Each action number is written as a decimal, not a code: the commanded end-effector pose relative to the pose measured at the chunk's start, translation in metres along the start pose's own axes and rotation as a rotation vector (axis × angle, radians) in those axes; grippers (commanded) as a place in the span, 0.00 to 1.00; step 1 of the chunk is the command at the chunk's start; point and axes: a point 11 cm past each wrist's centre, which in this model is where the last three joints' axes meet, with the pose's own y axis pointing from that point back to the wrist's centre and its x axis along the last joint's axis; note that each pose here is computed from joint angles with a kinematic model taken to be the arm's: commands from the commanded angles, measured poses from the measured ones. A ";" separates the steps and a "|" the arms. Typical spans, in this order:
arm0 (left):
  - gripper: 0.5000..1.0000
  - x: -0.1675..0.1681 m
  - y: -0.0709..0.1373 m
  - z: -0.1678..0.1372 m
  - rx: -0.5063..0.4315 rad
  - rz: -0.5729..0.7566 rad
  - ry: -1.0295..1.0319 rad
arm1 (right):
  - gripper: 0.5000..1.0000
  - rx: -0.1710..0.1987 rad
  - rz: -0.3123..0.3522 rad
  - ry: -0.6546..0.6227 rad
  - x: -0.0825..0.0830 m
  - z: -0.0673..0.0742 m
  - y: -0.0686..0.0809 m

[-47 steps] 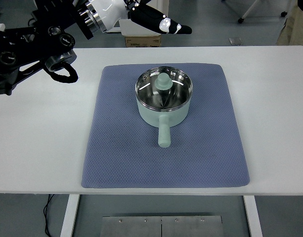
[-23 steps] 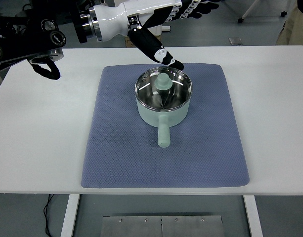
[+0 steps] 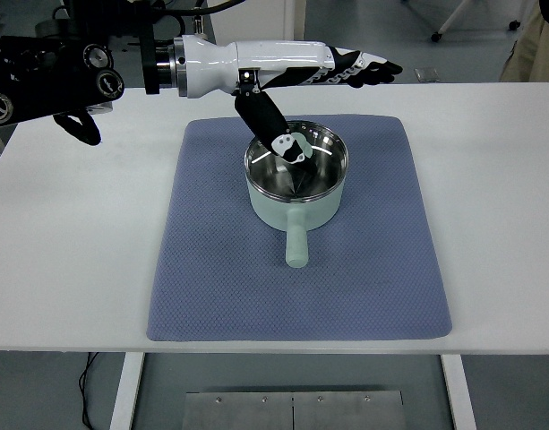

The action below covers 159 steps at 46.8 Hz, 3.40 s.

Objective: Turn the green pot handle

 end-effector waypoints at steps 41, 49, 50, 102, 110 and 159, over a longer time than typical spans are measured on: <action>1.00 -0.070 -0.036 -0.007 0.080 -0.457 -0.400 | 1.00 0.000 0.000 0.000 0.000 0.000 0.000; 1.00 -0.087 -0.042 -0.013 0.089 -0.537 -0.441 | 1.00 0.000 0.000 0.000 0.000 0.000 0.000; 1.00 -0.089 -0.042 -0.014 0.091 -0.546 -0.445 | 1.00 0.000 0.000 0.000 0.000 0.000 0.000; 1.00 -0.129 -0.032 -0.039 0.170 -0.852 -0.608 | 1.00 0.000 0.000 0.000 0.000 0.000 0.000; 1.00 -0.127 -0.026 -0.043 0.196 -0.888 -0.643 | 1.00 0.000 0.000 0.000 0.000 0.000 0.000; 1.00 -0.111 0.019 -0.069 0.360 -1.068 -0.815 | 1.00 0.000 0.000 0.000 0.000 0.000 0.000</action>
